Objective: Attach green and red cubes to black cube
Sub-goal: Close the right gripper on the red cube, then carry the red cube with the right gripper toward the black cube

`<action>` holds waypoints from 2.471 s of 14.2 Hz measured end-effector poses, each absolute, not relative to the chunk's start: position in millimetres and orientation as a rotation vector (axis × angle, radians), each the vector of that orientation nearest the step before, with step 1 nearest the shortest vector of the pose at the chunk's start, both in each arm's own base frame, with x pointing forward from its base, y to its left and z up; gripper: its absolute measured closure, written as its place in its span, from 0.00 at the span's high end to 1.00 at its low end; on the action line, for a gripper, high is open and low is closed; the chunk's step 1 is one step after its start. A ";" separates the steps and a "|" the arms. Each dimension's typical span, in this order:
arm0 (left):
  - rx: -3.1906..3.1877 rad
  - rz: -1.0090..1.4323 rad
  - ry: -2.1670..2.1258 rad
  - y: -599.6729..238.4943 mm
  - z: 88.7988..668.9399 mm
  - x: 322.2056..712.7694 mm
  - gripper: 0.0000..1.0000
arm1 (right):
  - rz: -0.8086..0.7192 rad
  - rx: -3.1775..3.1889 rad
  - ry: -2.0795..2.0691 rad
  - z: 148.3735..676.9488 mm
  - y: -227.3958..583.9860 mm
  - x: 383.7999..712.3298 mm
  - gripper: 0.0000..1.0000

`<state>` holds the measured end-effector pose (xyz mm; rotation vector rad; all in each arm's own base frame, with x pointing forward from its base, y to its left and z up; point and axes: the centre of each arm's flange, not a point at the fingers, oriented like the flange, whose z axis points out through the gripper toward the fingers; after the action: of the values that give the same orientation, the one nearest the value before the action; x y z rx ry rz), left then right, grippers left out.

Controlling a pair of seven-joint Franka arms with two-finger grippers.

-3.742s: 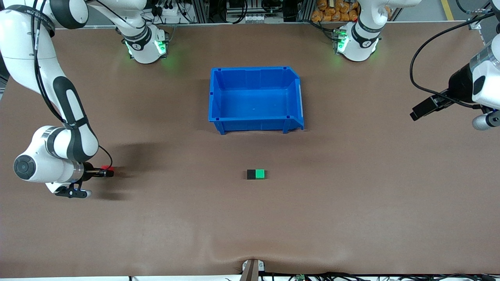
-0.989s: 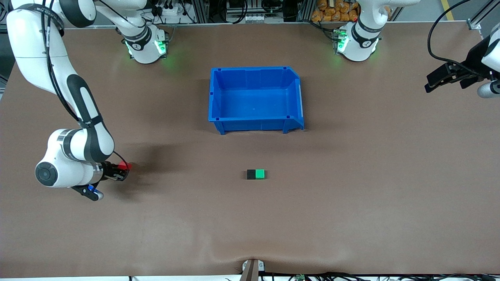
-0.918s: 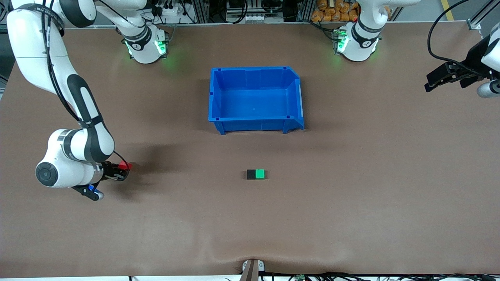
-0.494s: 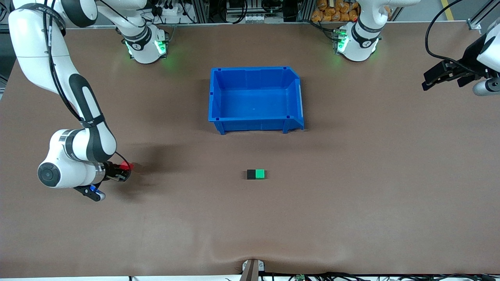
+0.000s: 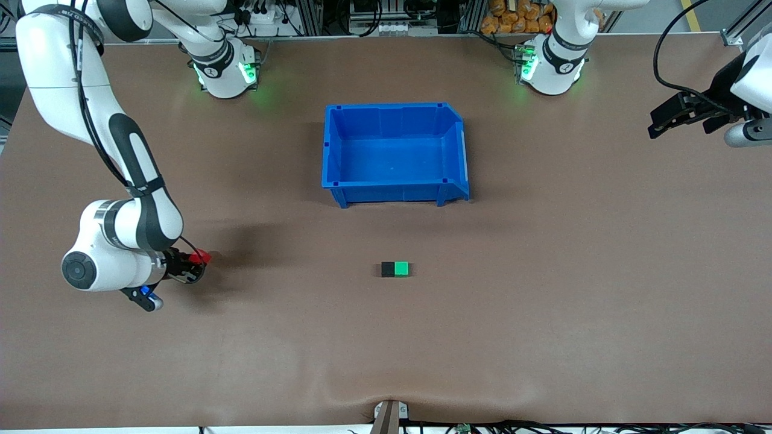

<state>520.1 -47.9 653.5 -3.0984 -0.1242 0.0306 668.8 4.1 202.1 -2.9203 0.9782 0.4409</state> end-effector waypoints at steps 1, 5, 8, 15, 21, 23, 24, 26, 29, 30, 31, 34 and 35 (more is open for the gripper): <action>-3.098 0.033 -0.120 -49.3 653.6 519.7 1.00 | 0.443 -2.904 1.000 203.2 12.8 669.5 0.40; -3.097 0.043 -0.113 -51.9 653.8 518.5 1.00 | 0.445 -2.850 1.111 207.4 35.2 671.9 0.40; -3.097 0.042 -0.112 -52.5 655.5 517.4 1.00 | 0.458 -2.793 1.166 210.6 53.7 673.2 0.40; -3.092 0.085 -0.112 -52.2 655.4 512.2 1.00 | 0.462 -2.738 1.300 214.8 72.0 674.6 0.40; -3.091 0.083 -0.074 -66.2 655.6 510.5 1.00 | 0.479 -2.665 1.367 221.5 101.3 675.9 0.40; -3.090 0.083 -0.071 -67.3 655.5 510.4 1.00 | 0.481 -2.653 1.386 222.3 103.2 676.2 0.40; -3.090 0.083 -0.072 -66.8 655.6 510.4 1.00 | 0.485 -2.643 1.399 222.5 104.4 676.2 0.40; -3.090 0.083 -0.073 -66.5 655.6 510.5 1.00 | 0.494 -2.625 1.407 223.2 110.2 675.8 0.40; -3.090 0.083 -0.073 -66.5 655.5 510.5 1.00 | 0.498 -2.601 1.430 226.1 121.3 676.1 0.40; -3.090 0.083 -0.073 -66.5 655.5 510.5 1.00 | 0.496 -2.596 1.441 227.4 123.9 676.6 0.40; -3.090 0.083 -0.073 -66.5 655.5 510.5 1.00 | 0.495 -2.592 1.451 228.3 126.5 676.7 0.40; -3.090 0.083 -0.075 -66.0 655.5 510.6 1.00 | 0.496 -2.578 1.484 230.0 133.4 676.6 0.40; -3.090 0.083 -0.077 -65.4 655.5 510.6 1.00 | 0.498 -2.571 1.500 230.1 135.7 676.3 0.40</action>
<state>510.6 -65.4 655.5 -3.0905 -0.0765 0.0832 676.3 135.7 230.1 -2.5711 1.5002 0.4975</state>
